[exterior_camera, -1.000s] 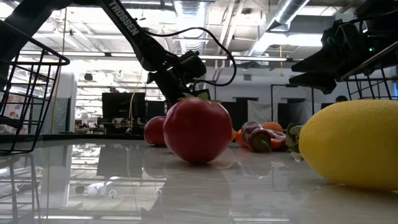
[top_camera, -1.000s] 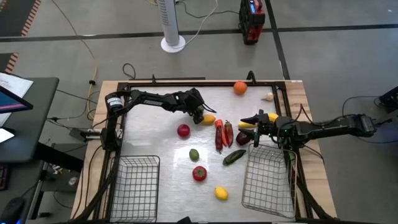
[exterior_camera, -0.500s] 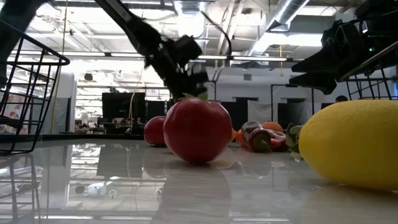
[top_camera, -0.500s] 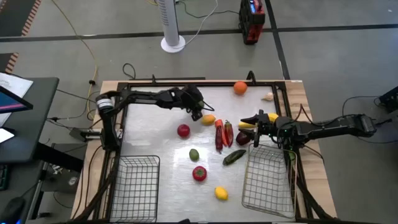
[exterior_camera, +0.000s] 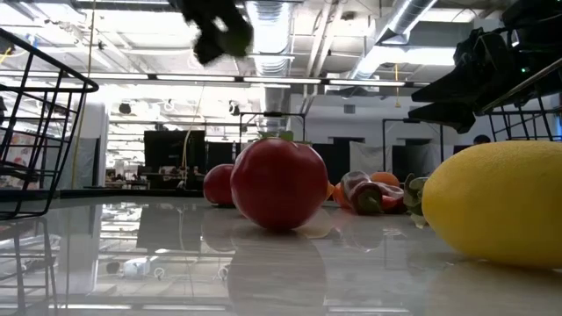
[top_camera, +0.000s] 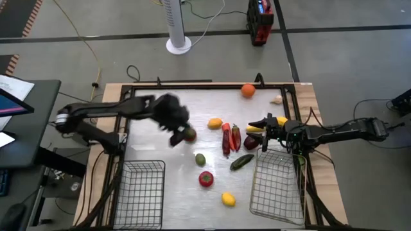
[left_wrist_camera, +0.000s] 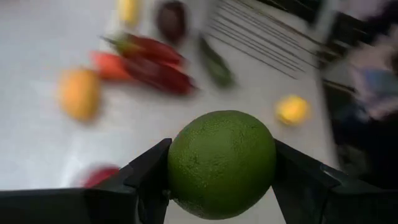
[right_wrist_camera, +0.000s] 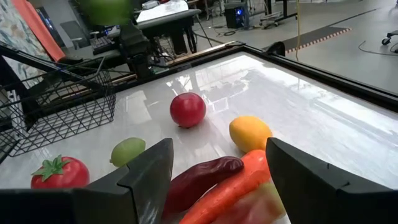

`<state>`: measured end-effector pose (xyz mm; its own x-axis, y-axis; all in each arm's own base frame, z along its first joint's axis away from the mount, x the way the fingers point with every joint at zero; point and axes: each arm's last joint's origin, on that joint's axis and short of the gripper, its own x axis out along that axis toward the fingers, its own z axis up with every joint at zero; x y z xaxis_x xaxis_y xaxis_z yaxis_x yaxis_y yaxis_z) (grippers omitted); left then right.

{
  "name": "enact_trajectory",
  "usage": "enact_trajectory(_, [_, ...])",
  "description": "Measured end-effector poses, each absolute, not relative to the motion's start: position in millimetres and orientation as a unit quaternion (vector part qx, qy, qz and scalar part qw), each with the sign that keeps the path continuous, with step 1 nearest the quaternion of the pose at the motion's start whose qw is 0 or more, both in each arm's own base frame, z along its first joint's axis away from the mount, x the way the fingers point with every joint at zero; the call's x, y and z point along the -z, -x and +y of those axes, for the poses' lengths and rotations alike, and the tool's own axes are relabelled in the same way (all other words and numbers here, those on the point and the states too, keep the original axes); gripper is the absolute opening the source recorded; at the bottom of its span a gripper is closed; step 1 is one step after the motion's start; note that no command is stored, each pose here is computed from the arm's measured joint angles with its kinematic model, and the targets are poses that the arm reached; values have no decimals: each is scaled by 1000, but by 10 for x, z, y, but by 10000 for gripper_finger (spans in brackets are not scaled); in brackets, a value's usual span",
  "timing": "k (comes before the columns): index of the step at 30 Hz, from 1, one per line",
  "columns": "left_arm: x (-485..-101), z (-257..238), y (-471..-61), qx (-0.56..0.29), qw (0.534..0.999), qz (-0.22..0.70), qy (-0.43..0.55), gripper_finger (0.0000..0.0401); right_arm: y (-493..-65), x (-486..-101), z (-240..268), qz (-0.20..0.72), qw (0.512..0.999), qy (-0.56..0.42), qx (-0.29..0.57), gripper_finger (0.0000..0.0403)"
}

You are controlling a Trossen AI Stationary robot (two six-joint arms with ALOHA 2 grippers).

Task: Sort produce into baskets
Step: Put the top green lime into the black wire basket, then put the top left yellow lemon into the black wire basket

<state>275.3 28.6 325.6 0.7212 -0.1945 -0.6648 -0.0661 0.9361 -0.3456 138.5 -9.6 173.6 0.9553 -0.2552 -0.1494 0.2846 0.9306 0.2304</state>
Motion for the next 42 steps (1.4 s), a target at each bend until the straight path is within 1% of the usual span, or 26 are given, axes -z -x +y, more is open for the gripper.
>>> enact_trajectory(3, [-3390,-69,-2535,62,897,388,203,217,-1385,-1736,-97,58,980,-129,138,285])
enact_trajectory(7, [-3467,-501,-2259,54,872,422,244,218,-1385,-1736,-97,58,980,-130,138,285])
enact_trajectory(13, [-3428,-1065,-1916,14,829,477,291,218,-1384,-1732,-97,60,980,-130,138,285])
enact_trajectory(19, [-3289,-1407,-1678,-64,782,526,328,218,-1384,-1729,-97,62,980,-129,139,285])
enact_trajectory(25, [-3042,-1617,-1621,-138,747,582,289,223,-1382,-1729,-109,62,979,-129,143,285])
enact_trajectory(28, [-2916,-1662,-1648,-173,736,603,254,243,-1380,-1714,-108,70,979,-129,144,285])
enact_trajectory(31, [-2813,-1690,-1699,-196,724,619,232,277,-1376,-1691,-108,81,977,-132,146,285])
enact_trajectory(34, [-2732,-1702,-1764,-196,702,647,223,312,-1373,-1678,-106,87,976,-136,146,285])
enact_trajectory(37, [-2704,-1675,-1816,-183,690,666,217,339,-1373,-1678,-106,86,976,-139,147,286])
enact_trajectory(40, [-2711,-1581,-1894,-181,687,669,218,349,-1373,-1680,-106,86,976,-139,147,286])
enact_trajectory(42, [-2744,-1480,-1973,-191,696,658,215,348,-1374,-1683,-106,84,976,-140,146,286])
